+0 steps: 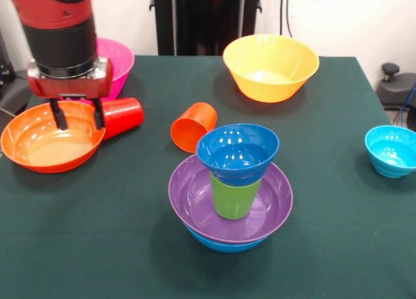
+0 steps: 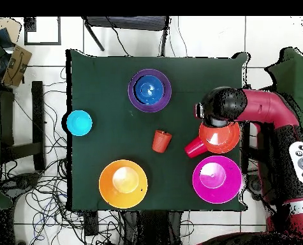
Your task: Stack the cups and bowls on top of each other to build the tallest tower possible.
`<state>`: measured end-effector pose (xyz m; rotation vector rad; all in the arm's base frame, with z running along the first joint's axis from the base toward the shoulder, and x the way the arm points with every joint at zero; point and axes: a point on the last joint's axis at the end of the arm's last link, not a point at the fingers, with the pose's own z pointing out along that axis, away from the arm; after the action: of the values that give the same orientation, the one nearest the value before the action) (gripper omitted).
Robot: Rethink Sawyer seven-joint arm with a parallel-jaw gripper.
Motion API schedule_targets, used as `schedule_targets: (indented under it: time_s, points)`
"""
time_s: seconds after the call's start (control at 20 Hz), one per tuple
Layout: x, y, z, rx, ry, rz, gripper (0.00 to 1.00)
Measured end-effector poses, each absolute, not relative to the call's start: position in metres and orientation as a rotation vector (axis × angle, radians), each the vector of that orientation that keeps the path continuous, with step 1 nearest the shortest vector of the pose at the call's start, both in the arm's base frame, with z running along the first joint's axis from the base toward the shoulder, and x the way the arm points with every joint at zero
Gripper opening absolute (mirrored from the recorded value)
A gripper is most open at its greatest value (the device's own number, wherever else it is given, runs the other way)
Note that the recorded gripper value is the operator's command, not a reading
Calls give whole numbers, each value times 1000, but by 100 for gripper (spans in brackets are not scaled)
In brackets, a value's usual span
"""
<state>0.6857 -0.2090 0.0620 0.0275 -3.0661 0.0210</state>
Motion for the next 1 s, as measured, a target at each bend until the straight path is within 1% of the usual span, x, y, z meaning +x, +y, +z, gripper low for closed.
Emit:
schedule_targets:
  time_s: [0.4, 0.7, 1.0]
  points:
    - [669, -235, 43, 29, -3044, -1, 100]
    - [664, -233, 31, 22, -3036, -45, 100]
    - [668, -227, 31, 29, -3046, -80, 100]
